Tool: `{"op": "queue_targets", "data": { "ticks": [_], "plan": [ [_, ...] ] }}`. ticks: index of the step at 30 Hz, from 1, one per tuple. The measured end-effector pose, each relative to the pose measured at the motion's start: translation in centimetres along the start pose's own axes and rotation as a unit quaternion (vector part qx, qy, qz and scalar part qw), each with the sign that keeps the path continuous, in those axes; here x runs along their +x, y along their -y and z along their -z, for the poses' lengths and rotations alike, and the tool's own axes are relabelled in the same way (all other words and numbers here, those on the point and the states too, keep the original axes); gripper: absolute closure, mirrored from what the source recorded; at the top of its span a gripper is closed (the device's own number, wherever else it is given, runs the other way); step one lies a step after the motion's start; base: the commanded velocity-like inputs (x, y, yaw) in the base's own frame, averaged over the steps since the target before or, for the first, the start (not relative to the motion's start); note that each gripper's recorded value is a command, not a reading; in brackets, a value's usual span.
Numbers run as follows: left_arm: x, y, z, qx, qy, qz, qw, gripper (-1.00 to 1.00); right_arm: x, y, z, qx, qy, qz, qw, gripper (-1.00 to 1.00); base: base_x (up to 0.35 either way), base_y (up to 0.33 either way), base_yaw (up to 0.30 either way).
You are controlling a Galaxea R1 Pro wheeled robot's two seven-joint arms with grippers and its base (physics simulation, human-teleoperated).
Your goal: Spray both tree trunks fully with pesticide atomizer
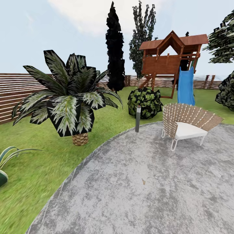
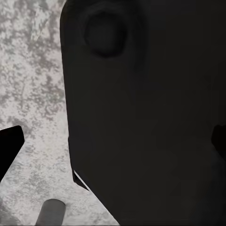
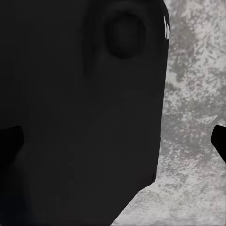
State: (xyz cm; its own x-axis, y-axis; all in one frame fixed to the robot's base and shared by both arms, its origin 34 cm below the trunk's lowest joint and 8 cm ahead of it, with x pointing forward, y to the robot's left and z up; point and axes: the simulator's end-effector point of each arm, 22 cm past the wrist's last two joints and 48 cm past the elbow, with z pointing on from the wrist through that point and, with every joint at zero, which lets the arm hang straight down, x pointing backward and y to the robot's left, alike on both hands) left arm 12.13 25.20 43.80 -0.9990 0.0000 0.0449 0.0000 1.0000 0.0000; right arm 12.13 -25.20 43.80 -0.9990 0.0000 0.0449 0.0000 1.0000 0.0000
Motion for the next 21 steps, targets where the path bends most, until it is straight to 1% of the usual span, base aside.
{"op": "queue_targets", "data": {
  "ticks": [1,2,5,7,9,12,14,17,19,21],
  "plan": [
    [-0.8,-0.5,0.0,-0.005,0.008,0.005,0.9999,-1.0,-0.5,0.2,0.0,0.001,0.006,0.001,1.0,-1.0,0.0,0.0,0.0],
    [-1.2,-0.9,0.0,-0.008,0.014,0.007,0.9999,-1.0,-0.9,-0.1,0.0,0.0,0.012,0.001,0.9999,-1.0,0.0,0.0,0.0],
    [-1.9,-0.2,0.0,-0.003,0.026,0.007,0.9996,-1.0,-1.7,-0.8,0.0,-0.004,0.018,0.001,0.9998,-1.0,0.0,0.0,0.0],
    [-0.9,0.0,0.0,-0.001,0.014,0.007,0.9999,-1.0,-2.5,-1.6,0.1,-0.009,0.025,0.0,0.9996,-1.0,0.0,0.0,0.0],
    [-0.3,0.2,0.0,-0.001,0.005,0.007,1.0,-1.0,-2.6,-1.8,0.1,-0.011,0.026,-0.001,0.9996,-1.0,0.0,0.0,0.0],
    [0.1,0.2,0.0,0.0,0.0,0.006,1.0,-1.0,-2.7,-2.0,0.1,-0.012,0.027,-0.001,0.9996,-1.0,0.0,0.0,0.0],
    [-0.4,0.0,0.0,-0.001,0.004,0.005,1.0,-1.0,-2.9,-2.0,0.1,-0.011,0.029,-0.001,0.9995,-1.0,0.0,0.0,0.0],
    [-1.3,-0.6,0.0,-0.005,0.013,0.004,0.9999,-1.0,-3.8,-1.7,0.2,-0.01,0.041,0.0,0.9991,-1.0,0.0,0.0,0.0],
    [-1.9,-1.5,0.1,-0.011,0.02,0.004,0.9997,-1.0,-4.6,-1.4,0.2,-0.008,0.052,0.0,0.9986,-1.0,0.0,0.0,0.0],
    [-2.7,-2.4,0.1,-0.017,0.03,0.003,0.9994,-1.0,-5.4,-0.5,0.3,-0.002,0.063,0.0,0.998,-1.0,0.0,0.0,0.0]
  ]
}}
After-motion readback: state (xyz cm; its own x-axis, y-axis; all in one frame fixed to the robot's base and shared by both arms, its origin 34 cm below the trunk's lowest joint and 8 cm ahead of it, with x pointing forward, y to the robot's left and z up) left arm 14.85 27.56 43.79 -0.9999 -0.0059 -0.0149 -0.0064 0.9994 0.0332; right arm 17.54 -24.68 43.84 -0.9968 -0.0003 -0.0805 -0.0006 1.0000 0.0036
